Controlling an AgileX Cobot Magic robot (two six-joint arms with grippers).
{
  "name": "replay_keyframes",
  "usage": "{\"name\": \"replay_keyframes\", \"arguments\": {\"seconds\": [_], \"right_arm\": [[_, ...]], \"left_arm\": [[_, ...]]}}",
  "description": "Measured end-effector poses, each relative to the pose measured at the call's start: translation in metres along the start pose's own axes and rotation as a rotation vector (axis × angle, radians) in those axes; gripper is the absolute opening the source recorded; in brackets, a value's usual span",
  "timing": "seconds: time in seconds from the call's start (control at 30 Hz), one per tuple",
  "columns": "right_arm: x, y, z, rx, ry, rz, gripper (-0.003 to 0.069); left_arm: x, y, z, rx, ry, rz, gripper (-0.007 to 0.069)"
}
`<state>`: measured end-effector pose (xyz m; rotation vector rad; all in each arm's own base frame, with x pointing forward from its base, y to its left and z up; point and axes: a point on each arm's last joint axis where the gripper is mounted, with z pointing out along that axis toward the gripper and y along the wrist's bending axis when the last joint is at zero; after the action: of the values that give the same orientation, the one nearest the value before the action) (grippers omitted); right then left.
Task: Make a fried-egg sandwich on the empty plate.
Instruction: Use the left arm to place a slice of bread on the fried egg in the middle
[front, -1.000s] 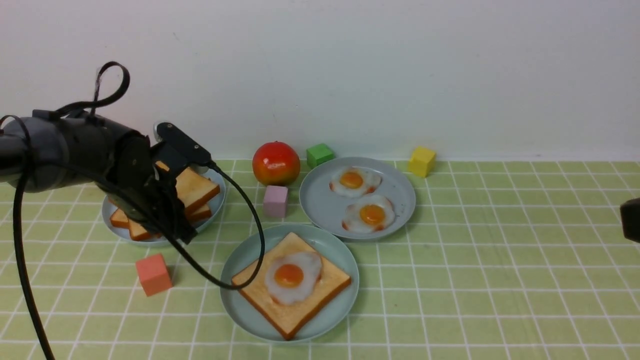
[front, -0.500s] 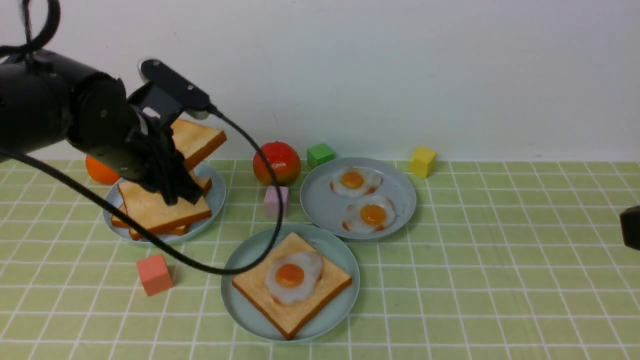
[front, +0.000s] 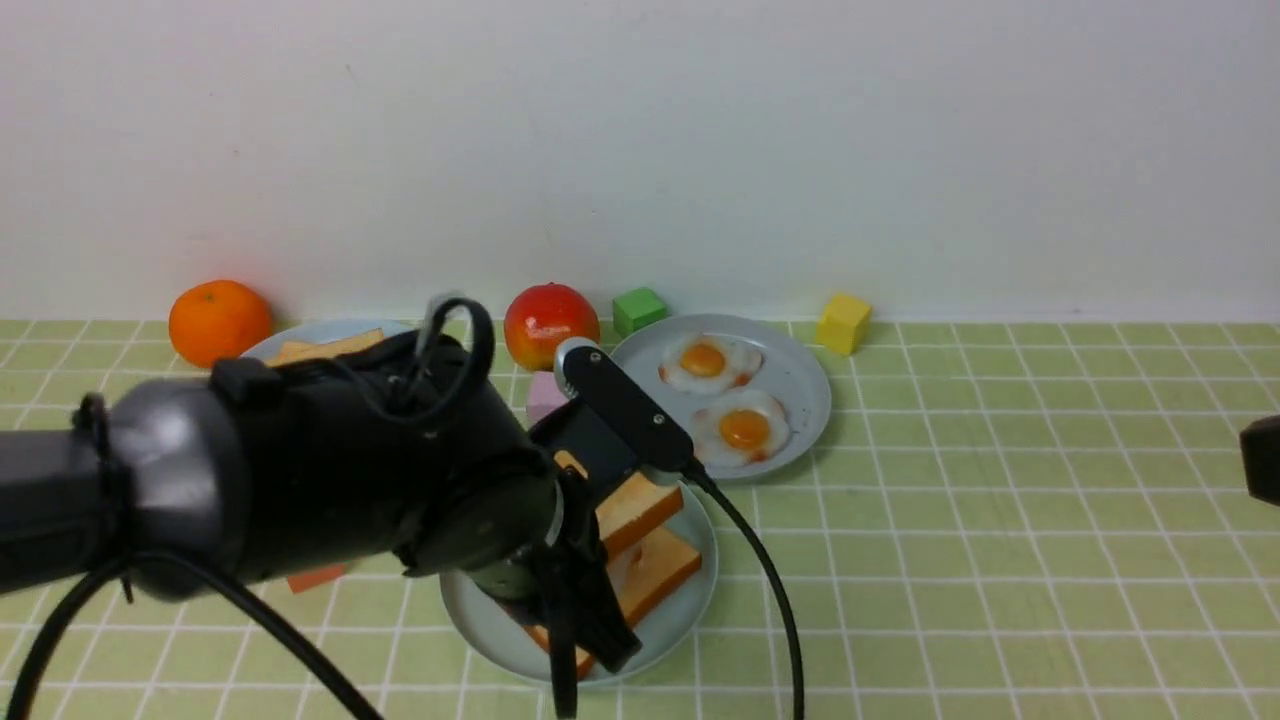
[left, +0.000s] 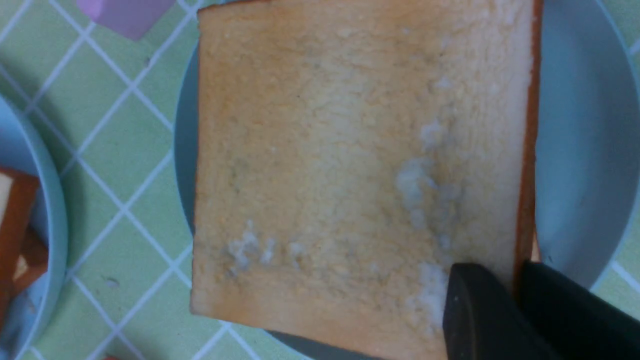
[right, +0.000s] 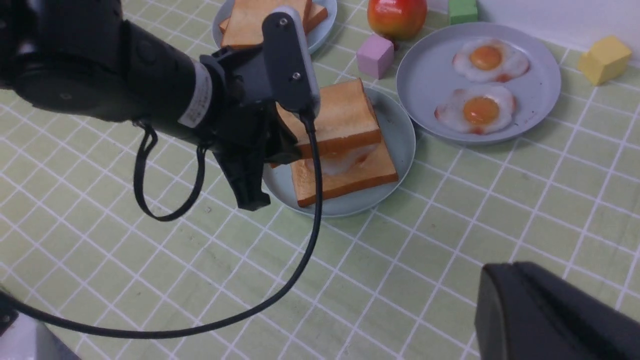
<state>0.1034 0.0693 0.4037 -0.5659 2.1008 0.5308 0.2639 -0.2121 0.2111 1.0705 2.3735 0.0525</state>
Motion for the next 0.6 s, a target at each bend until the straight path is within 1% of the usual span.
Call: {"name": "replay_keyframes", "arguments": {"seconds": [0.17,0.6], "right_arm": [[0.0000,0.0005,0.0000,-0.005,0.000,0.004,0.0027],[0.0009,0.0010,0.0000,-0.011,0.010,0.006,0.0036]], "left_arm": [[-0.0012,-0.0017,0.0068,0.004,-0.011,0.013,0.0079],[-0.0015,-0.0053,0.0071,0.043,-0.013,-0.052,0.0078]]}}
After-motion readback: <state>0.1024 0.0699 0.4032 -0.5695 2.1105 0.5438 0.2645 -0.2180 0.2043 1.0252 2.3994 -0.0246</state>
